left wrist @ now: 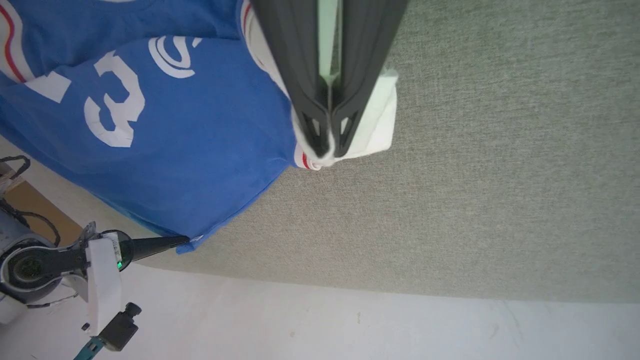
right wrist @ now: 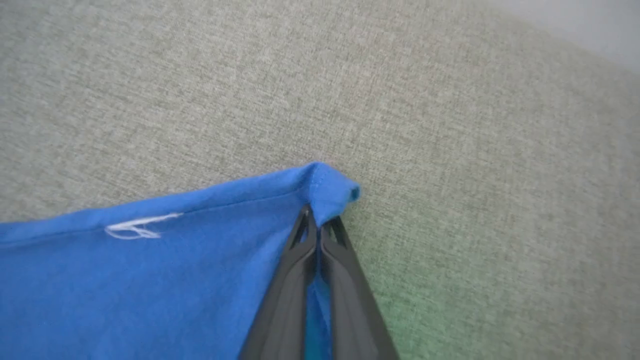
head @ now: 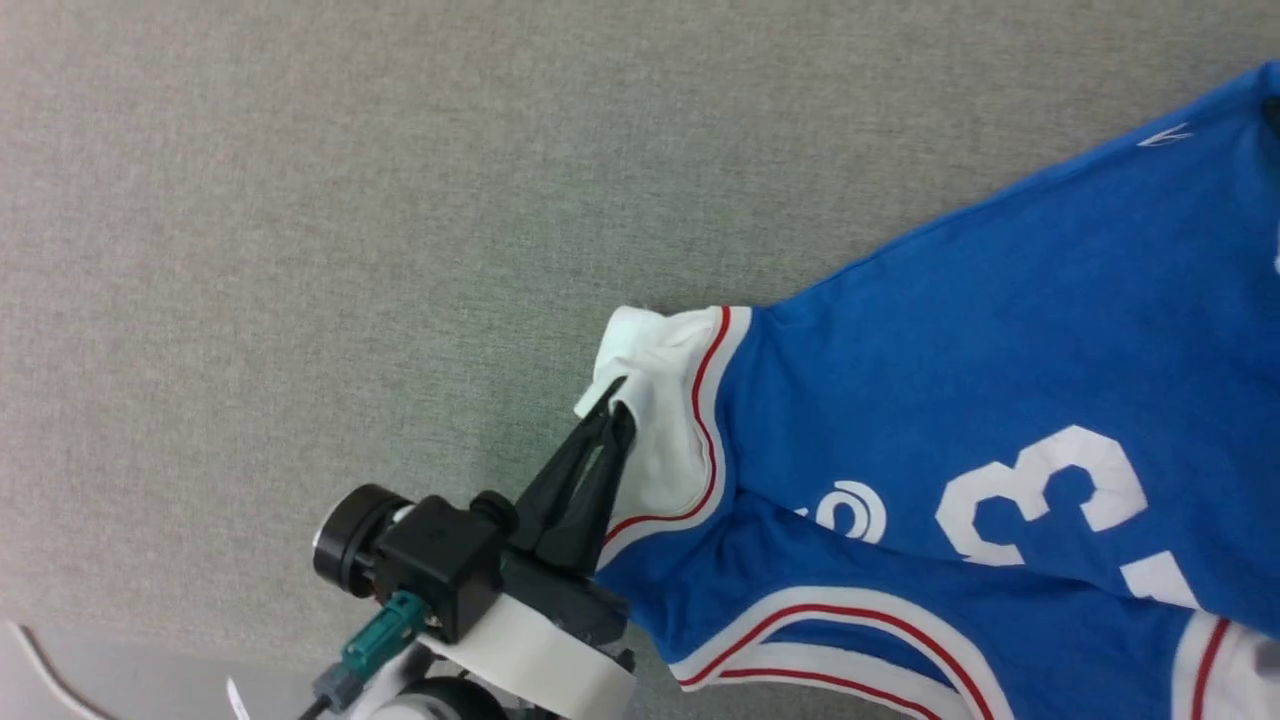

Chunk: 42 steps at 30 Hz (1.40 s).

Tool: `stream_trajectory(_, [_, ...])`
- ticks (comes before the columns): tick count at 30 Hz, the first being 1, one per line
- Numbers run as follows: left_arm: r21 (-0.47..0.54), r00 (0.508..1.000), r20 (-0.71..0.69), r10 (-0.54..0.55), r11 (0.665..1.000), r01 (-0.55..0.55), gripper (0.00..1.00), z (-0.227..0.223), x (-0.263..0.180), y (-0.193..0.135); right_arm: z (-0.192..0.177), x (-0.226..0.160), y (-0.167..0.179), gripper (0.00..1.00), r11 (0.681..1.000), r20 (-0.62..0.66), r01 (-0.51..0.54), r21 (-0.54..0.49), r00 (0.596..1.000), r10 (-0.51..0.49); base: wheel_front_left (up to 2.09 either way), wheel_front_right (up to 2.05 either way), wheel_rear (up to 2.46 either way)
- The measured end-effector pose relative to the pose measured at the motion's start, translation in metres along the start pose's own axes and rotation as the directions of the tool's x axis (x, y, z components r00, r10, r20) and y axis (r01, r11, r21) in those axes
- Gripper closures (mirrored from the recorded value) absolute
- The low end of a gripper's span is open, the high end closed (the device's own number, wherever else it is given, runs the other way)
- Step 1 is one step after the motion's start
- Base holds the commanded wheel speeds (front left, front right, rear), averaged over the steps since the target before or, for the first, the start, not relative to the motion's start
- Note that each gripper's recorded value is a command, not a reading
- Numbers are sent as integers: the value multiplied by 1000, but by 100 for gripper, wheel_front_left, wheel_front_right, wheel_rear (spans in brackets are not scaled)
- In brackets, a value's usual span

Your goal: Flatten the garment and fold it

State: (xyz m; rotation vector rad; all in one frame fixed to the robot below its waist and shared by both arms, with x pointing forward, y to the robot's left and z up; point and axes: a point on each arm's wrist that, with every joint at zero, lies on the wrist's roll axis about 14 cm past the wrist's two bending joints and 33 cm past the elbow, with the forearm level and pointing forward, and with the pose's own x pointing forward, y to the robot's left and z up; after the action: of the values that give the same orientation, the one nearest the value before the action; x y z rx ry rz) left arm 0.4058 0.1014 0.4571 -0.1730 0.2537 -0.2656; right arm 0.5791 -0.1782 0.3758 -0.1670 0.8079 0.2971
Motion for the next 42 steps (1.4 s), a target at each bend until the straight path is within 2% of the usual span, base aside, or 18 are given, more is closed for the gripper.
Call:
stream_trajectory(6, [90, 997, 78, 8, 996, -15, 100, 28, -3, 14, 31, -30, 9, 100, 998, 181, -20, 68, 984, 7, 0, 0, 0])
stream_trajectory(7, [90, 997, 78, 8, 996, -15, 100, 28, -3, 14, 31, -30, 9, 100, 998, 181, -20, 68, 984, 7, 0, 0, 0])
stream_trajectory(9, [159, 990, 138, 5, 987, -27, 100, 51, -3, 21, 55, -55, 14, 100, 995, 297, -39, 95, 955, 9, 0, 0, 0])
stream_trajectory(10, [159, 990, 138, 5, 987, -27, 100, 51, -3, 21, 55, -55, 14, 100, 995, 297, -39, 95, 955, 9, 0, 0, 0])
stream_trajectory(11, [218, 987, 160, -8, 976, -28, 100, 65, -3, 25, 71, -75, 16, 100, 993, 373, -46, 108, 928, 2, 0, 0, 0])
stream_trajectory(15, [321, 973, 232, -21, 945, -56, 100, 110, 0, 35, 104, -121, 14, 100, 991, 508, -42, 124, 861, -27, 0, 0, 0])
stream_trajectory(16, [321, 973, 232, -21, 945, -56, 100, 110, 0, 35, 104, -121, 14, 100, 991, 508, -42, 124, 861, -27, 0, 0, 0])
stream_trajectory(19, [418, 938, 342, -49, 903, -105, 100, 167, 0, 38, 133, -161, 12, 100, 992, 611, -35, 125, 790, -49, 0, 0, 0])
stream_trajectory(24, [535, 870, 470, -149, 832, -147, 100, 256, -3, 19, 186, -234, 10, 100, 993, 757, -14, 121, 649, -83, 0, 0, 0])
stream_trajectory(29, [603, 835, 511, -204, 777, -180, 100, 322, -1, -2, 219, -286, 11, 100, 993, 816, 11, 115, 570, -101, 0, 0, 0])
stream_trajectory(30, [617, 818, 530, -222, 764, -192, 100, 346, -1, -13, 226, -302, 10, 100, 993, 827, 22, 119, 551, -111, 0, 0, 0])
stream_trajectory(34, [635, 796, 546, -260, 748, -191, 100, 381, 0, -39, 236, -326, 7, 100, 992, 836, 51, 118, 534, -127, 0, 0, 0])
stream_trajectory(39, [623, 783, 562, -267, 759, -189, 100, 412, 5, -59, 248, -348, 2, 100, 990, 850, 74, 121, 507, -142, 0, 0, 0])
stream_trajectory(42, [613, 797, 550, -249, 769, -183, 100, 423, 14, -59, 255, -348, -4, 100, 988, 844, 84, 127, 514, -152, 0, 0, 0])
